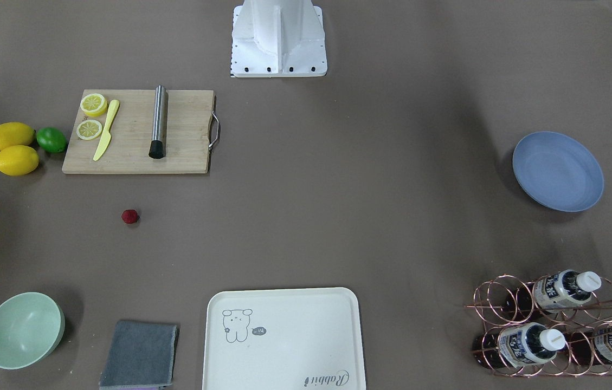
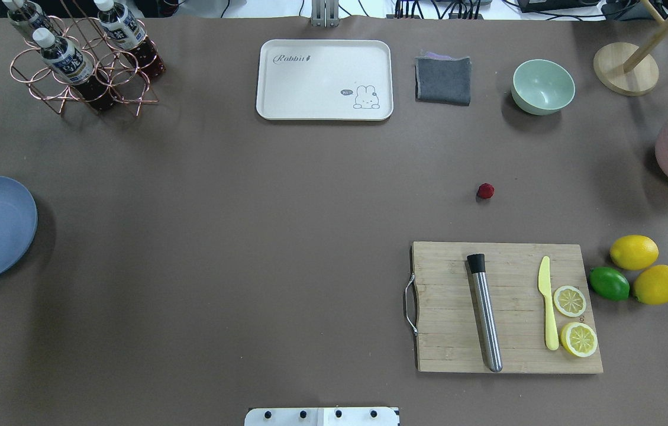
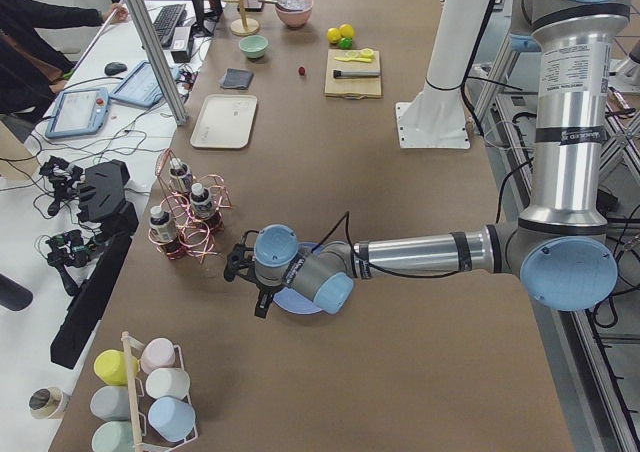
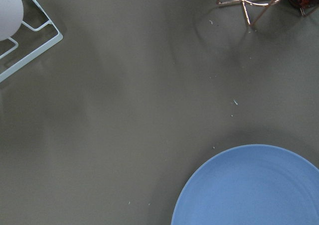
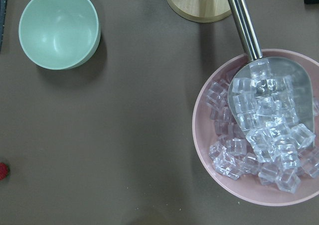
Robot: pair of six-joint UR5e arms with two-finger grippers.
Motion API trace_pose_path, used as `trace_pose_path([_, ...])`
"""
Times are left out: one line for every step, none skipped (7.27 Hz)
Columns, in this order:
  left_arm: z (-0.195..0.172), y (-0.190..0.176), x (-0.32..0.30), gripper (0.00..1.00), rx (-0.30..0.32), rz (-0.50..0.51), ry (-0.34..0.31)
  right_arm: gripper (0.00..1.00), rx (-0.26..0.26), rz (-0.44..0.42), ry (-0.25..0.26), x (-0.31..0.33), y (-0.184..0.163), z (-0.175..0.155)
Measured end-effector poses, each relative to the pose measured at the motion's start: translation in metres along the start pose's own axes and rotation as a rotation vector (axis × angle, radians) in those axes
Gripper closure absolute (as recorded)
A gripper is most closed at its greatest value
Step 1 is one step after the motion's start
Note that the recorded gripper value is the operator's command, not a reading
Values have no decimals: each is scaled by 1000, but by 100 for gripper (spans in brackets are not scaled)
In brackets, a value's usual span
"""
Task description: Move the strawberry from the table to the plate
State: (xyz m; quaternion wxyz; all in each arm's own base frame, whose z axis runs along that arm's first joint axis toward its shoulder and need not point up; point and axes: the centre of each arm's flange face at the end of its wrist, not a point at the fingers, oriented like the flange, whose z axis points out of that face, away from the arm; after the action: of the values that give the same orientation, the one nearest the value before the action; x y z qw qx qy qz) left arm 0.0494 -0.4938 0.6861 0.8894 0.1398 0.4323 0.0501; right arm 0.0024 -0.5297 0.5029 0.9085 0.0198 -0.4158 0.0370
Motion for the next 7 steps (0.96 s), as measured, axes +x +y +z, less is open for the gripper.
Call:
trace_pose_path([24,16,-3,3,7,1,21,0,4,10,-5,-8,-1,3])
trace_pose_path([42,33,-6,3,3,8,30,0,12,18,-9,-15,-2,6])
trace_pose_path([52,51,-9,4,-7,16,34,0,22,25,-13,-21,-2,8])
trace_pose_path([58,66,-12,32,-18,21,38,0,29,27,-15,-24,-3,9])
trace_pose_path([60,78,-14,62,-27,27,44,0,33,27,-17,-25,-3,8])
trace_pose_path([62,84,-14,88,-32,29,49,0,35,25,-16,-27,-3,8])
trace_pose_path([62,87,-14,100,-35,30,50,0,38,23,-15,-28,-3,7])
